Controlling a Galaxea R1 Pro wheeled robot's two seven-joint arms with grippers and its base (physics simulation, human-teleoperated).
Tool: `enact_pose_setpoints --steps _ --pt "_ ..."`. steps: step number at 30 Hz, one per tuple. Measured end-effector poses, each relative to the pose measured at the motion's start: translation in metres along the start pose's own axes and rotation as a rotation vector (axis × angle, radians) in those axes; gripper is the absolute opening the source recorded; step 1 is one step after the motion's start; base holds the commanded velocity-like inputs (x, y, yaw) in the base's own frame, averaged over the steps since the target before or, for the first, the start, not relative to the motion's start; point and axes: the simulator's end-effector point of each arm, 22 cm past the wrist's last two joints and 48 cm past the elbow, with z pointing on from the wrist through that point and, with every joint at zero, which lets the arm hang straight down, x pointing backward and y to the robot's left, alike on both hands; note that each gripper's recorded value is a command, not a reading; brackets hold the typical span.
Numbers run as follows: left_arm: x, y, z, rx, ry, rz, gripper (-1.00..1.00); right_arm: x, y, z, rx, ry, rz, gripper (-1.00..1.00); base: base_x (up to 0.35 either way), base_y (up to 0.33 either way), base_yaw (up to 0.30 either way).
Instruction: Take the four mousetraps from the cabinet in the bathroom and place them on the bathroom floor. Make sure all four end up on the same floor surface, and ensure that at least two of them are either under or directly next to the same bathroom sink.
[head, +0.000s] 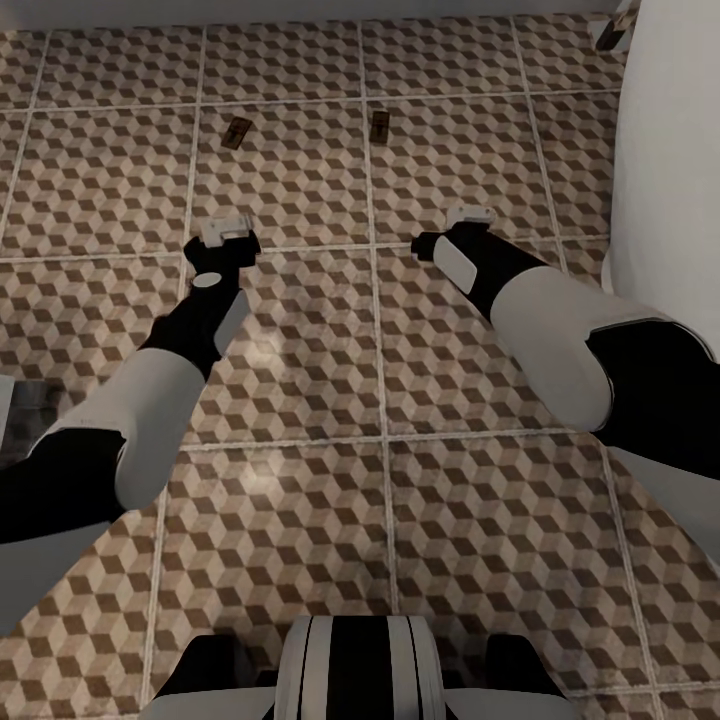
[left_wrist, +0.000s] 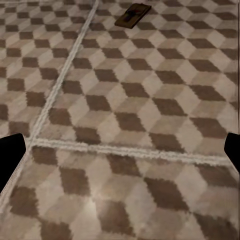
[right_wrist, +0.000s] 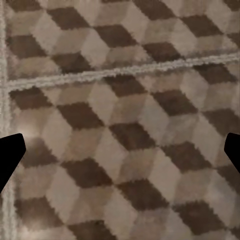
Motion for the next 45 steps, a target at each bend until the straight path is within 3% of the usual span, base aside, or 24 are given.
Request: enact_pose_setpoints --steps 23,35,45 --pt "-0.023 0.003 -0.024 0.026 0.033 0.006 1.0 0.002 0.009 -0.015 -0.026 0.147 -0.056 1.0 0.0 0.0 0.0" --pt "-0.017 -0.003 -0.045 0.082 0.103 0.023 1.0 0.025 0.009 -0.024 -0.033 0.283 -0.097 1.0 0.0 0.0 0.0" --pt "-0.014 -0.004 -0.062 0.107 0.186 0.041 1.0 0.04 0.014 -0.031 -0.06 0.362 -0.085 1.0 0.0 0.0 0.0"
